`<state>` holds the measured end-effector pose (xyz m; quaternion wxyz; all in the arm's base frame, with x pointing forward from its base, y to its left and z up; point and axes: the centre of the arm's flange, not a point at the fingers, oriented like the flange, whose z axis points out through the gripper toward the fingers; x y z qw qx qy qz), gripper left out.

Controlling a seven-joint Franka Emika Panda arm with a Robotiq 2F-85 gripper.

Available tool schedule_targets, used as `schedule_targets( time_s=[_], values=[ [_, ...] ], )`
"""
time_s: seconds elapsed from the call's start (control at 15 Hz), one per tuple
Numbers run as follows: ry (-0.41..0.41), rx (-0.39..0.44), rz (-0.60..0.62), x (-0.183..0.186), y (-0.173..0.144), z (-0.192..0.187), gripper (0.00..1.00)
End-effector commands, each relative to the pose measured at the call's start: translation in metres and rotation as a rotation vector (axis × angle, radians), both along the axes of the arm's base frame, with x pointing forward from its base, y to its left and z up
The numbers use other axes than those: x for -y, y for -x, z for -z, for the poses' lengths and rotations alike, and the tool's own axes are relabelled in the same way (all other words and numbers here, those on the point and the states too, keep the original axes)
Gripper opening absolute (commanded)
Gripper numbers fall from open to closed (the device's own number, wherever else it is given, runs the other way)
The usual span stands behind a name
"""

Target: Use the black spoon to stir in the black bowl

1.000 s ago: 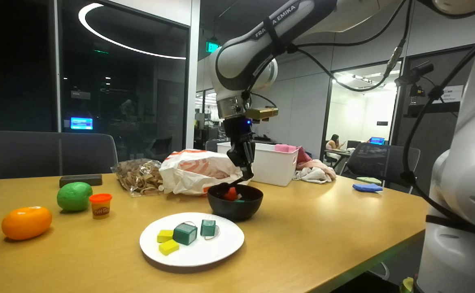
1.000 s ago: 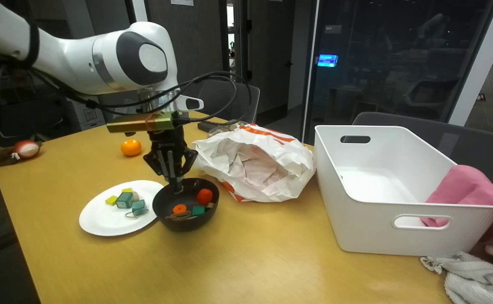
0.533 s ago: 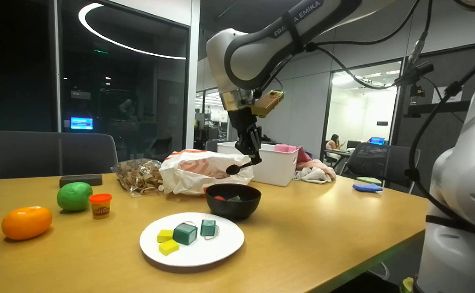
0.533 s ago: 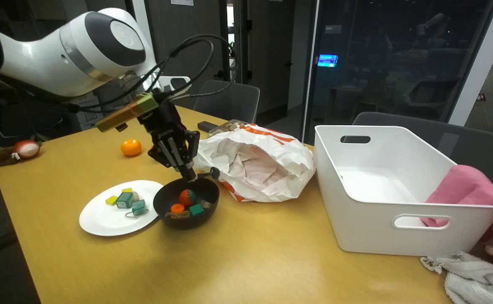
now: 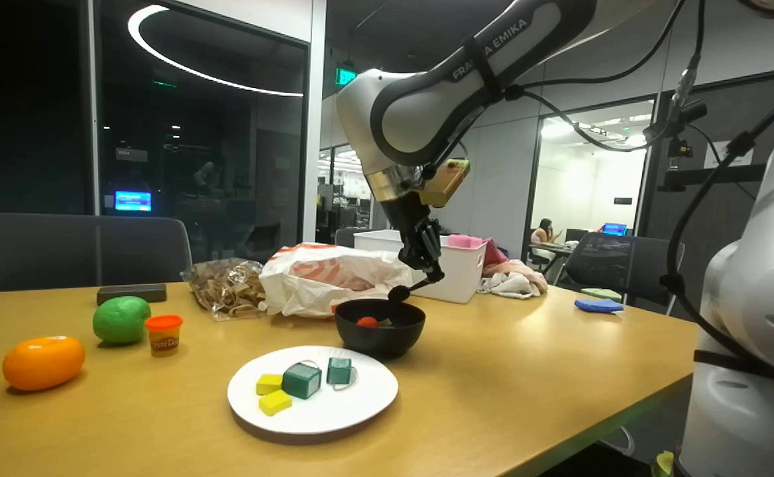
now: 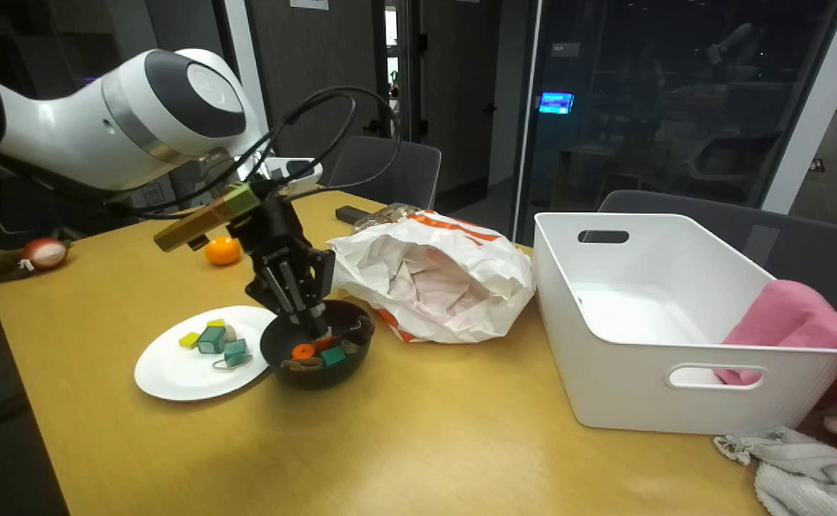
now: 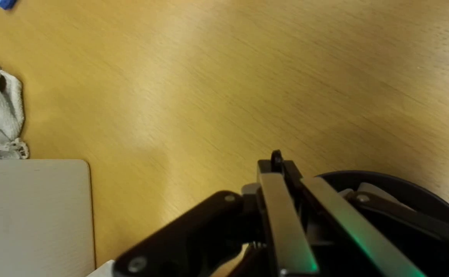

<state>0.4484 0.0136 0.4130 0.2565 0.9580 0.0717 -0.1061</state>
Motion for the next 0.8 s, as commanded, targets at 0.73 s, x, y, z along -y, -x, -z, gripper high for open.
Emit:
schedule_targets(
  time_s=[0.73],
  values=[
    [-0.054,-0.025,-0.007,-0.001,-0.011,0.027,0.09]
  ],
)
